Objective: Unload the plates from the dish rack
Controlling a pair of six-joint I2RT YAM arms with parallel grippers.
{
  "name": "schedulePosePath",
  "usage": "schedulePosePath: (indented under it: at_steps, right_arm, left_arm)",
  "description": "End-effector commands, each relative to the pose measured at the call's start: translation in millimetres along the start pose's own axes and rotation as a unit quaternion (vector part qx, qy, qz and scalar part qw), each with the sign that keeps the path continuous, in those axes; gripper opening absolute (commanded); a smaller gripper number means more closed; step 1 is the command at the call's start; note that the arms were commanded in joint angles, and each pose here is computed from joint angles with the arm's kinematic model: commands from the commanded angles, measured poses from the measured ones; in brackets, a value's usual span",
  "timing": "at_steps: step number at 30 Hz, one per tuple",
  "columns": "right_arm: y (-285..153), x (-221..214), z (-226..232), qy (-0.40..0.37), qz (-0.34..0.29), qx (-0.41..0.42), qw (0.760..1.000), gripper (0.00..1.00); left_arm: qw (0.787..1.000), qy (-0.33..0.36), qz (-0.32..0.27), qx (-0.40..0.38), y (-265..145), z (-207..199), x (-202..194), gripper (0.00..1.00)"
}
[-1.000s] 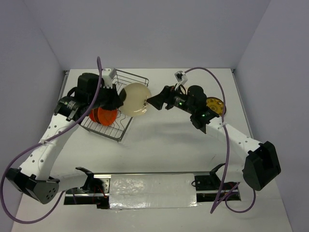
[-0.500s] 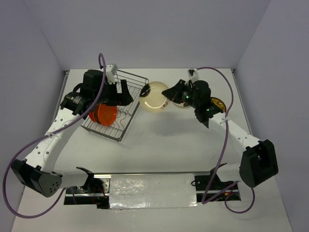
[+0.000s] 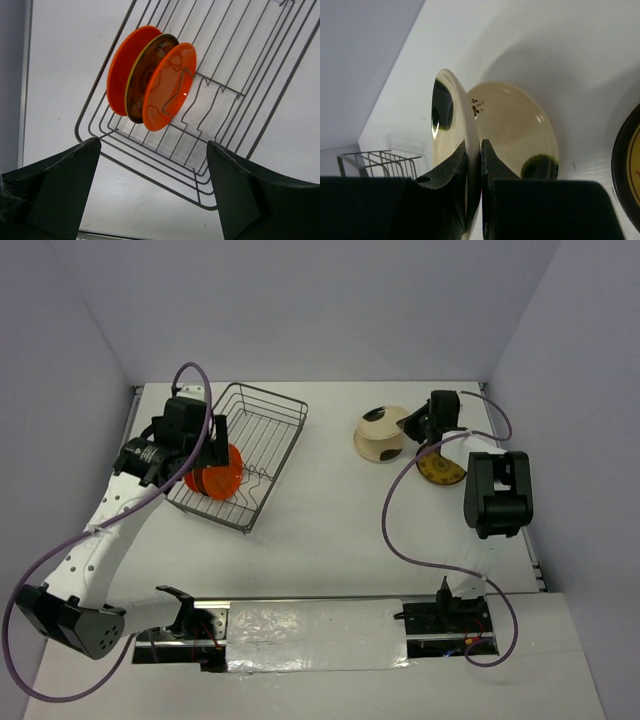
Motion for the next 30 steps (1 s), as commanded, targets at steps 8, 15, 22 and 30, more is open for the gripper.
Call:
schedulePosePath:
  at_steps: [8,15,22,30]
  right_arm:
    - [3,3,12,-0.062,0.013,0.018,0.998,0.63]
    - [-12,-31,-17,-0.223,0.082,-0.172,0.956,1.00]
    - [-46,-22,-7,-0.297,0.033,-0.273,0.915,1.00]
    - [-118,-33,60,-0.299,-0.018,-0.081,0.951,1.00]
  left_arm:
    - [1.000,-0.006,-0.012,0.028,4,29,2,1.00]
    - [0.999,-0.004,0.008,0.032,15,28,-7,1.00]
    - [0.997,0.014,0.043,0.056,36,27,-15,0.99]
    - [0.992,0.030,0.083,0.086,73,22,-27,0.78]
Point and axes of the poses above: each gripper's point midway between its finger pads, its own y axis out along the fingers, its own z axis along the line the jaws close on, x = y × z, the point moved 1 cm from there along -y, back along the fingers, and after that the axes turned 9 degrees about -y, right-handed, at the moved point
